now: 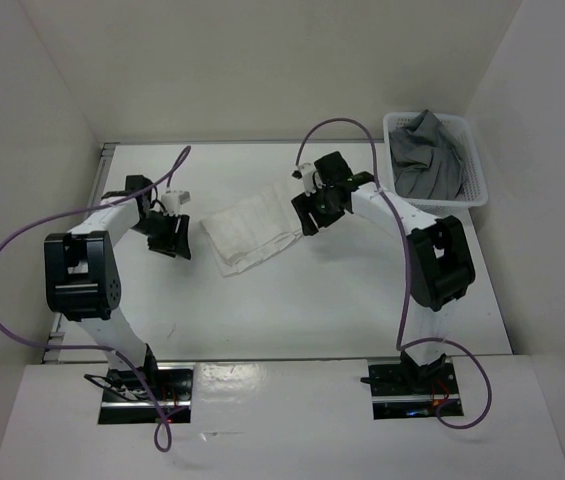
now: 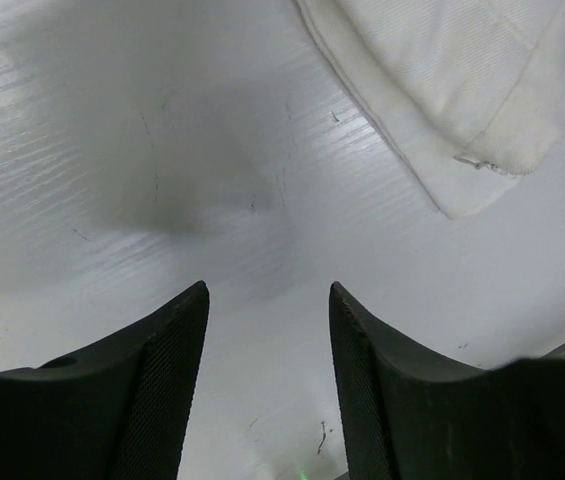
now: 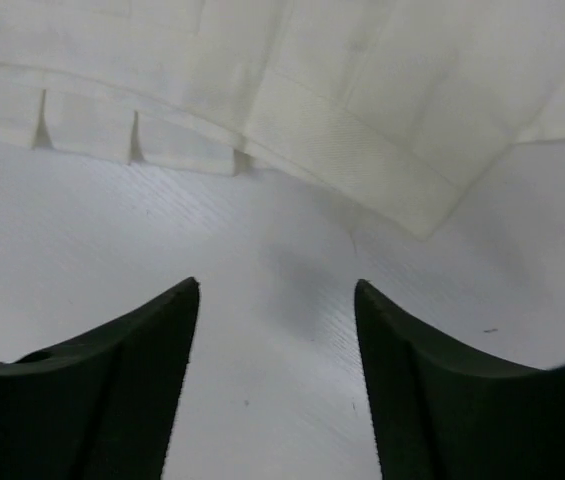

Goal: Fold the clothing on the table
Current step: Fold the skirt

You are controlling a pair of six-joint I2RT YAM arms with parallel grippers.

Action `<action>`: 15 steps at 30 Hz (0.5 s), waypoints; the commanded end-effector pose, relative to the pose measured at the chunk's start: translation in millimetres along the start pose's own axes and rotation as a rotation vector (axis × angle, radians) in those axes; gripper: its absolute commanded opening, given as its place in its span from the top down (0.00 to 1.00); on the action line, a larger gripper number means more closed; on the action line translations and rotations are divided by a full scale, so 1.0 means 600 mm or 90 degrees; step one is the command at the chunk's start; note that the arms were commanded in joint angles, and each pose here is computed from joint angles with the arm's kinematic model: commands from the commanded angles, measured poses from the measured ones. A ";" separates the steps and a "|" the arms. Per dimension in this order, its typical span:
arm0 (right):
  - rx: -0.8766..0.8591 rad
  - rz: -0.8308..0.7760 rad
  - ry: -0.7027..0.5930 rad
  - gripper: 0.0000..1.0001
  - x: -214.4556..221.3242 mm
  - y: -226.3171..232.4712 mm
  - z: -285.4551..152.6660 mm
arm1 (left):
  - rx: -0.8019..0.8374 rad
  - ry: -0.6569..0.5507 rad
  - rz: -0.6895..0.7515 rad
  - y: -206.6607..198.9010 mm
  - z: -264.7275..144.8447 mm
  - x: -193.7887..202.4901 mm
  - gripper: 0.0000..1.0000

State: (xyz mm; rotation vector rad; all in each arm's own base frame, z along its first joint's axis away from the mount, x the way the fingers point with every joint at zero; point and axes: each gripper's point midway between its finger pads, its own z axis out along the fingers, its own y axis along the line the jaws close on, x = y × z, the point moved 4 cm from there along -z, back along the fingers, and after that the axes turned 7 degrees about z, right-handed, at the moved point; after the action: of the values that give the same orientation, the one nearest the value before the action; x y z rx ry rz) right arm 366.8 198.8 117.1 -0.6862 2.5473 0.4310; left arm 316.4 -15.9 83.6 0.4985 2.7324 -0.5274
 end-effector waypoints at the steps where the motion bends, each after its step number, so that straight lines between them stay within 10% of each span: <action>1: 0.062 -0.002 -0.081 0.29 -0.042 -0.016 -0.039 | -0.005 -0.021 0.021 -0.010 -0.024 0.000 0.38; 15: 0.106 0.034 -0.134 0.16 -0.172 -0.057 0.066 | -0.042 -0.049 0.046 -0.007 -0.044 -0.022 0.26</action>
State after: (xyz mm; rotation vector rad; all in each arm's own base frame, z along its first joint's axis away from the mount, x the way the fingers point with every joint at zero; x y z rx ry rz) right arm 446.3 215.1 116.1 -0.5395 2.4579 0.2724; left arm 315.1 -14.5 94.3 0.5029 2.7028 -0.4917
